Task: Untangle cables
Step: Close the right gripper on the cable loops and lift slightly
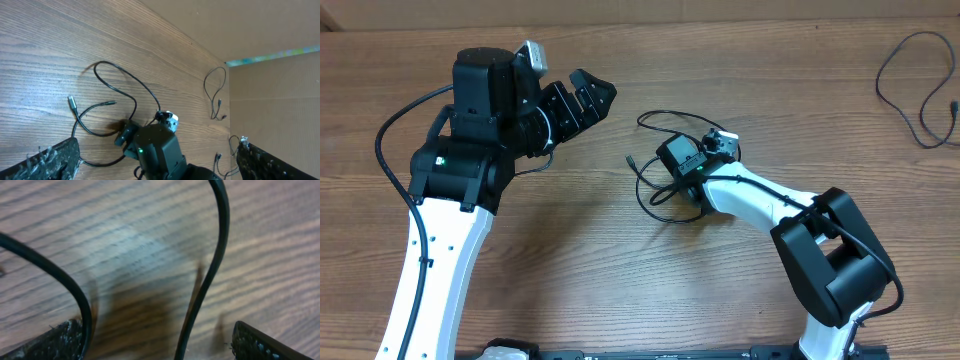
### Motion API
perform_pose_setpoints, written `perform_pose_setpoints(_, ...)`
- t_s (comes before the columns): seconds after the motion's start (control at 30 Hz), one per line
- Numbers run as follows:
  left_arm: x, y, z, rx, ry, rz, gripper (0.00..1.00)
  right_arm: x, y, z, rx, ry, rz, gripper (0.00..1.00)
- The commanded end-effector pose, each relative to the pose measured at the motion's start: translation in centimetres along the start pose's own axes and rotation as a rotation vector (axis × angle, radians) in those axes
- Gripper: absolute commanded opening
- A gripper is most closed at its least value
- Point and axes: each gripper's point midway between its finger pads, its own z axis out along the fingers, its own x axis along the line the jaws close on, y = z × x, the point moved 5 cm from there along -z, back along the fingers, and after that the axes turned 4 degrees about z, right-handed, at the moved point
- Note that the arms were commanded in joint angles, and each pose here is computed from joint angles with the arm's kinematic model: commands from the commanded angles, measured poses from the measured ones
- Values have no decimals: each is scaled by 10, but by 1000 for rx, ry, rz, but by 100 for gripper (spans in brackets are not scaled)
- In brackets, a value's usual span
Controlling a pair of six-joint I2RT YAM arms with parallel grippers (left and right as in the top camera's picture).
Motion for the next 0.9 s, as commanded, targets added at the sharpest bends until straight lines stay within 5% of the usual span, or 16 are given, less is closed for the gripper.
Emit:
perform_pose_setpoints(0.0,-6,2,-2,-9,-11,33,99,-5,-19,8,191,34,133,96)
perform_pose_setpoints(0.3,-6,2,-2,-10,-11,33,99,12,-44,2,501,182,310,87)
perform_pose_setpoints(0.47,-6,2,-2,-9,-11,33,99,10,-45,5,495,161,343,47)
perform_pose_setpoints(0.6,-6,2,-2,-9,-11,33,99,2,-35,13,429,119,357,5)
perform_pose_setpoints(0.87,-6,2,-2,-9,-11,33,100,-23,10,27,317,90,421,4)
